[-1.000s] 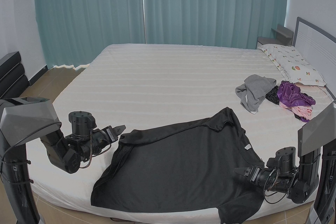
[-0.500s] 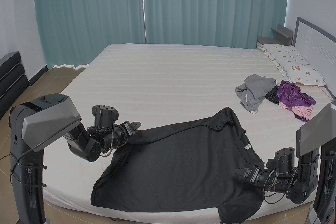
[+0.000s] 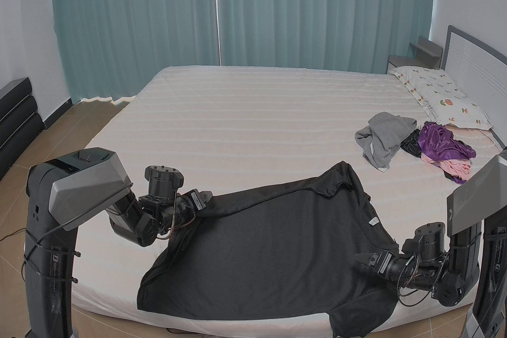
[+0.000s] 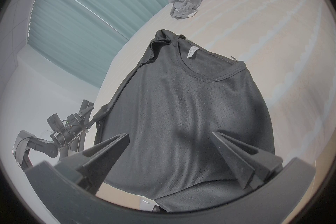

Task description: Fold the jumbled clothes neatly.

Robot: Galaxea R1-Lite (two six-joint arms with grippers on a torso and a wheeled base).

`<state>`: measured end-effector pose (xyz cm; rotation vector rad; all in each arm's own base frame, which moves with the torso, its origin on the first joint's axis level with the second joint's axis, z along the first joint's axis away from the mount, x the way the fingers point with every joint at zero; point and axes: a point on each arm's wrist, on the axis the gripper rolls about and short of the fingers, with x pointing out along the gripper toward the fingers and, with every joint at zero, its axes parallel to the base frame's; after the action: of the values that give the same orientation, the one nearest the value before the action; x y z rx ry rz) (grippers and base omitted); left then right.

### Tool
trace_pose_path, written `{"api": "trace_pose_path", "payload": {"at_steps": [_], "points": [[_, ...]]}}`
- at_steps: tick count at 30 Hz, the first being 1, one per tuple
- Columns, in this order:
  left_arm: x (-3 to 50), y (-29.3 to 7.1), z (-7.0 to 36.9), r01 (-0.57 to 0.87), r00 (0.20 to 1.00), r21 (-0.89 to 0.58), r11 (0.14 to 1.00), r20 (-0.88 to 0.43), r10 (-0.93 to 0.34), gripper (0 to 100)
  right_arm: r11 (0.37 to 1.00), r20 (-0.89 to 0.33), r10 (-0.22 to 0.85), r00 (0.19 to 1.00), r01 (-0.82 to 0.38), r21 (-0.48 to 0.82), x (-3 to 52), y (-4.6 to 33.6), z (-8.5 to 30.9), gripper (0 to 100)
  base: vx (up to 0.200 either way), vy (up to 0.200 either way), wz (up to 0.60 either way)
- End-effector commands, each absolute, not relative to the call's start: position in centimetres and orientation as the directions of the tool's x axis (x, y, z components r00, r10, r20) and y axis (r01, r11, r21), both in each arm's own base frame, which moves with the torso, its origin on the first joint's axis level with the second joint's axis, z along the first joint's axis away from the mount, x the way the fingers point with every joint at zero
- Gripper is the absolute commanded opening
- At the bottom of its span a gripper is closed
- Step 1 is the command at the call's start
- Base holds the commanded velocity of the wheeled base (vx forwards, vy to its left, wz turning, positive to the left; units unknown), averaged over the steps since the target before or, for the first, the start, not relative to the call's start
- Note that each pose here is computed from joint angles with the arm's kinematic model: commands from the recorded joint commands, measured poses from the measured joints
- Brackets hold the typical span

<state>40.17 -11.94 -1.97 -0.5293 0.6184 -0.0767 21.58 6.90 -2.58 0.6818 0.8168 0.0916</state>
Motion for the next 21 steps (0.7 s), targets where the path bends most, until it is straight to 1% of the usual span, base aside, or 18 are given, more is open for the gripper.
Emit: {"api": "trace_pose_path", "payload": {"at_steps": [1, 7, 9, 14, 16, 19, 21], "points": [[40.5, -11.8, -2.5, -0.092, 0.816, -0.494, 0.865, -0.535, -0.219, 0, 0.783, -0.635, 0.328, 0.699, 0.174, 0.597, 21.7, 6.9, -2.6, 100, 0.0, 0.0, 0.0], [41.2, -10.8, -3.0, -0.117, 0.823, -0.494, 0.862, -0.534, -0.193, 0, 0.78, -0.628, 0.327, 0.706, 0.174, 0.602, 21.8, 6.8, -2.4, 100, 0.0, 0.0, 0.0], [41.7, -10.2, -2.6, -0.13, 0.837, -0.496, 0.859, -0.519, -0.172, 0, 0.779, -0.627, 0.323, 0.709, 0.177, 0.602, 21.8, 6.6, -2.4, 100, 0.0, 0.0, 0.0], [42.2, -9.0, -1.2, -0.145, 0.862, -0.507, 0.85, -0.486, -0.143, 0, 0.776, -0.607, 0.323, 0.726, 0.164, 0.61, 22.4, 6.8, -2.3, 100, 0.0, 0.0, 0.0], [42.8, -8.7, 0.2, -0.134, 0.883, -0.519, 0.844, -0.449, -0.136, 0, 0.771, -0.57, 0.325, 0.754, 0.138, 0.622, 23.6, 7.1, -2.1, 100, 0.0, 0.0, 0.0], [43.6, -8.3, 1.1, -0.126, 0.9, -0.521, 0.844, -0.417, -0.123, 0, 0.769, -0.55, 0.334, 0.765, 0.117, 0.629, 24.4, 7.5, -2.3, 100, 0.0, 0.0, 0.0], [44.2, -7.8, 1.3, -0.138, 0.898, -0.509, 0.85, -0.426, -0.109, 0, 0.773, -0.552, 0.336, 0.764, 0.111, 0.624, 25.1, 7.9, -2.8, 100, 0.0, 0.0, 0.0]]}}
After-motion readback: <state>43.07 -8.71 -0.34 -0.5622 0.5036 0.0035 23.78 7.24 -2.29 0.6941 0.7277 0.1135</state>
